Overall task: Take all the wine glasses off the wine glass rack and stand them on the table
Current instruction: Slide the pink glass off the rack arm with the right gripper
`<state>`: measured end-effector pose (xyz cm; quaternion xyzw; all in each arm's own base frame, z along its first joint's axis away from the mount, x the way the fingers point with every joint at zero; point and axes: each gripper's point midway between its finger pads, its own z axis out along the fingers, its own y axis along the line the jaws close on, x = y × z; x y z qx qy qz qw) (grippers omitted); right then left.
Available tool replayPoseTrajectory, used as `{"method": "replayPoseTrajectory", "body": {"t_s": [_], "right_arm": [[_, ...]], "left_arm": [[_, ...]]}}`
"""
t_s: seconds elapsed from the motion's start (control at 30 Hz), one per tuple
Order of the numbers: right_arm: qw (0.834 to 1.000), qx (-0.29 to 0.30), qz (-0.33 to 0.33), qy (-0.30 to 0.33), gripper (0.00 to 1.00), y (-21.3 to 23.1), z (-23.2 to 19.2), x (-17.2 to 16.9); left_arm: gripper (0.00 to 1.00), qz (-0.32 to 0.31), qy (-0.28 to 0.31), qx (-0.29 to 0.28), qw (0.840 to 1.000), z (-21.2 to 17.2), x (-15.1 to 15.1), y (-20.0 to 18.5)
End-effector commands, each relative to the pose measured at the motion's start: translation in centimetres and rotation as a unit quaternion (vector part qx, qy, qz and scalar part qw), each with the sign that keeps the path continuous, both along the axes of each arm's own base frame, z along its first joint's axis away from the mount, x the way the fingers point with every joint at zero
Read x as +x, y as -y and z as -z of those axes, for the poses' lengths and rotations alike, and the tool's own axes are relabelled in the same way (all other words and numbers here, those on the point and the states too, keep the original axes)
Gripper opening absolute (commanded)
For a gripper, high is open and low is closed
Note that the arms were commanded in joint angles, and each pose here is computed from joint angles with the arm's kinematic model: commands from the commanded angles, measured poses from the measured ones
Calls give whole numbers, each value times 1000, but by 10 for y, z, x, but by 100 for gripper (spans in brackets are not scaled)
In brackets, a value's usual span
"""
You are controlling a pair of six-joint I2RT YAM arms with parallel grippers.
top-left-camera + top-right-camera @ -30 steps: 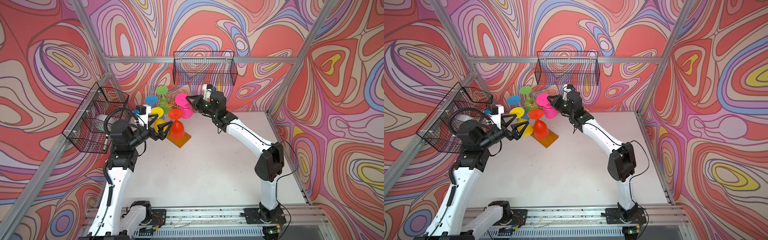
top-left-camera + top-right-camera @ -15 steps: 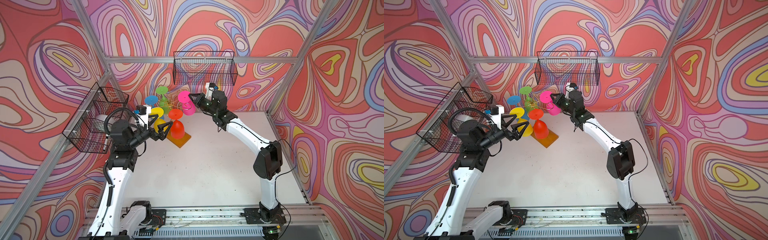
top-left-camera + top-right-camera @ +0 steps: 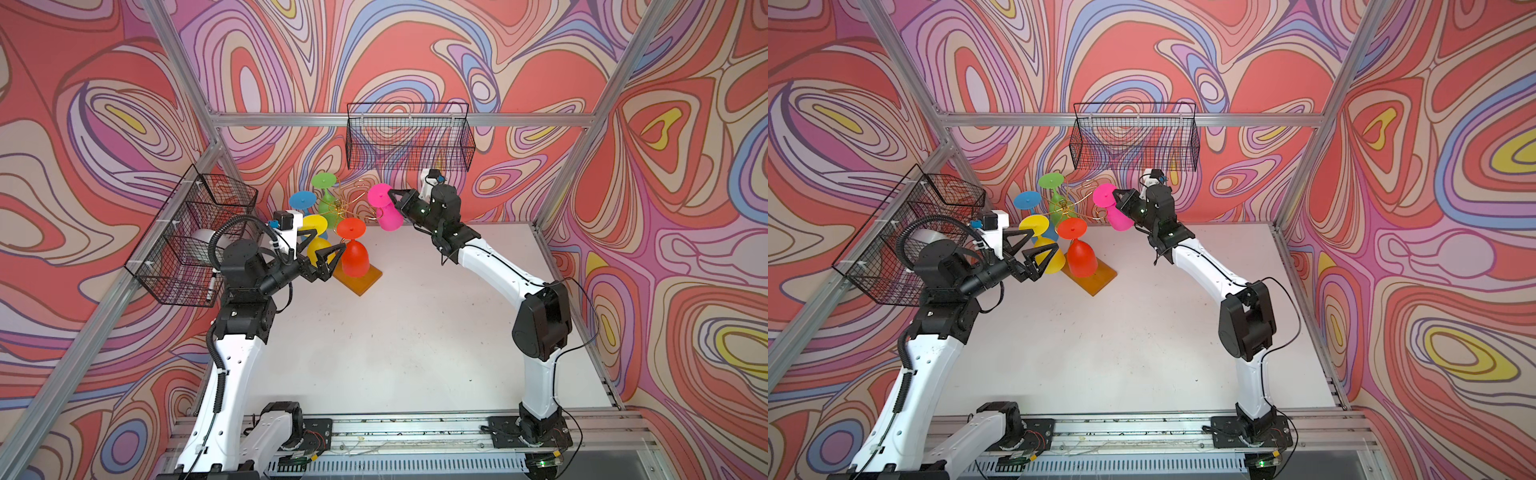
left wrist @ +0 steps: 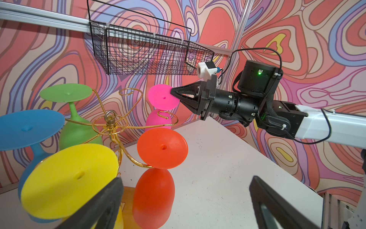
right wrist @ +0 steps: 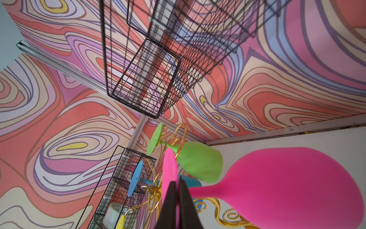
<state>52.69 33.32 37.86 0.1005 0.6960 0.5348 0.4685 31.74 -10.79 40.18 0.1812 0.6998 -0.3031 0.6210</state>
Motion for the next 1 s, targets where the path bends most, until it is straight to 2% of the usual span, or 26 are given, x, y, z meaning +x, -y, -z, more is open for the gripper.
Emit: {"method": "replayPoseTrajectory", "body": {"t_s": [0.0, 0.4, 0.43, 0.97], "right_arm": [[999, 7, 16, 44, 0, 18, -39, -14], [998, -26, 36, 34, 0, 40, -20, -38], [998, -25, 38, 44, 0, 45, -31, -46], [991, -105, 81, 33, 0, 88, -7, -91]], "left_arm": [[100, 9, 2, 3, 1000, 3, -3, 3], [100, 13, 2, 1, 1000, 2, -4, 4], [100, 13, 3, 2, 1000, 2, -4, 4], [98, -21, -1, -2, 1000, 2, 4, -4]]}}
